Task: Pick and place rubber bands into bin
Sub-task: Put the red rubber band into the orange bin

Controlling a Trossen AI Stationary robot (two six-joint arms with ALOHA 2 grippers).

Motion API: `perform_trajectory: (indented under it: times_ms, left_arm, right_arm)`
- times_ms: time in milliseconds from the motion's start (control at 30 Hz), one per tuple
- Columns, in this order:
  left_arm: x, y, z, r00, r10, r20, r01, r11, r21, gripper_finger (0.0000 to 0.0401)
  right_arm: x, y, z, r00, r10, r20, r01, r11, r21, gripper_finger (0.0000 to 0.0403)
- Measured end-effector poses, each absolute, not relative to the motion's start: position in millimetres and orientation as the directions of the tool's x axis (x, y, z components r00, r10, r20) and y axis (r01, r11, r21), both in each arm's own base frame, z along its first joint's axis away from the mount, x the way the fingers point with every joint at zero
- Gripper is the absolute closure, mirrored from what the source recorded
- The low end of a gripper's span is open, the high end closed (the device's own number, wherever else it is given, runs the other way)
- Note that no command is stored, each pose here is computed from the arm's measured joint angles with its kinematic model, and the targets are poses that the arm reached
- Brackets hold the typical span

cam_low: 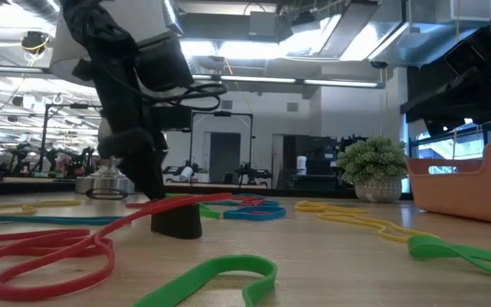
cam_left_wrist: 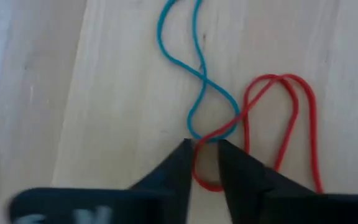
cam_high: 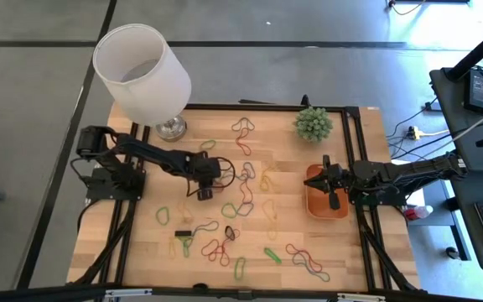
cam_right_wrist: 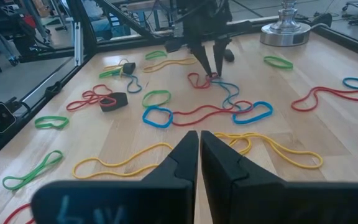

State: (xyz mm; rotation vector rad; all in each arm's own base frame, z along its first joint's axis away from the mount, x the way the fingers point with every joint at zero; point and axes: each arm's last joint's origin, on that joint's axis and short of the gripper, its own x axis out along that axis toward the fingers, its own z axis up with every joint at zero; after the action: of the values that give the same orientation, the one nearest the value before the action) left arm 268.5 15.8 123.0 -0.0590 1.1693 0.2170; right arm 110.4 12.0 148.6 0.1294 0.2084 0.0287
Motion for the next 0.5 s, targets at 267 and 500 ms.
perform_trajectory:
  times_ms: [267, 500]
  left_arm:
    - [281, 4, 174, 0.379, 0.132, -0.916, -0.217, 0.975, 0.051, 0.0399]
    - [288, -5, 231, 0.36, 0.143, -0.922, -0.205, 0.976, 0.071, 0.0399]
  right_arm:
    - [110, 12, 149, 0.978, 0.042, -0.205, -0.015, 0.991, 0.131, 0.038]
    - [110, 12, 149, 0.978, 0.042, -0.204, -0.015, 0.991, 0.131, 0.038]
